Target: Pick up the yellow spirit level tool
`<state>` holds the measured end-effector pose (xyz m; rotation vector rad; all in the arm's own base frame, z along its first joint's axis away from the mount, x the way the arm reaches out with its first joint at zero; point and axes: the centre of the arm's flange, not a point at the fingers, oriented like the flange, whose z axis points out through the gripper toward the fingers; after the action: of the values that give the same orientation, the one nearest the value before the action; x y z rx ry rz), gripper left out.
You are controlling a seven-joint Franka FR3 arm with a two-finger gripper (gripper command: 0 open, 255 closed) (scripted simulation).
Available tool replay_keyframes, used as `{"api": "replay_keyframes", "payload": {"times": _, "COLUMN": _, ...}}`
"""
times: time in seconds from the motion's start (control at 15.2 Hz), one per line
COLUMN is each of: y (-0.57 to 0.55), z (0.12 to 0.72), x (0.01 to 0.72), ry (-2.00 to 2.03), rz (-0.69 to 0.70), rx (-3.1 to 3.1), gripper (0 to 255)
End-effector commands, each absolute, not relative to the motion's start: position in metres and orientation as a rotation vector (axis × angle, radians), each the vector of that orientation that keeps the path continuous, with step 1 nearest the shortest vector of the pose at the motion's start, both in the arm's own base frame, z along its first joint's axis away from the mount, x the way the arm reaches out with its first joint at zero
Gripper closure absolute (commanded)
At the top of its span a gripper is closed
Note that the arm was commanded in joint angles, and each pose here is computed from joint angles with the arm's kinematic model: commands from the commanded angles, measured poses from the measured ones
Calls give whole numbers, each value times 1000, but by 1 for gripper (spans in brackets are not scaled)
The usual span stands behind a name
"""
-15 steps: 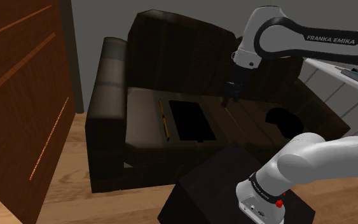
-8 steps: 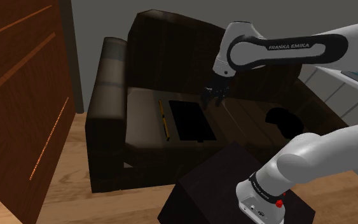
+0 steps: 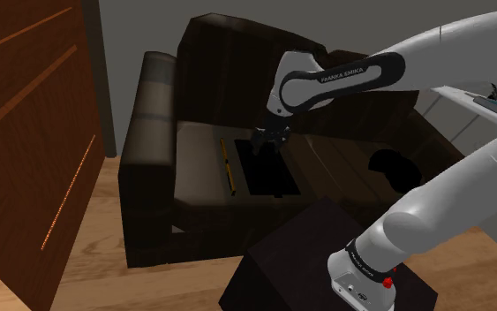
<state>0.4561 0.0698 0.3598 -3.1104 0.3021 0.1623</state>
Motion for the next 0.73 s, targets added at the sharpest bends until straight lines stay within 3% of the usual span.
{"api": "replay_keyframes", "payload": {"times": 0.0, "y": 77, "z": 340, "x": 472, "ry": 352, "rz": 153, "rx": -3105, "gripper": 0}}
{"api": "replay_keyframes", "payload": {"times": 0.66, "y": 82, "z": 252, "x": 565, "ry": 588, "rz": 106, "rx": -3071, "gripper": 0}}
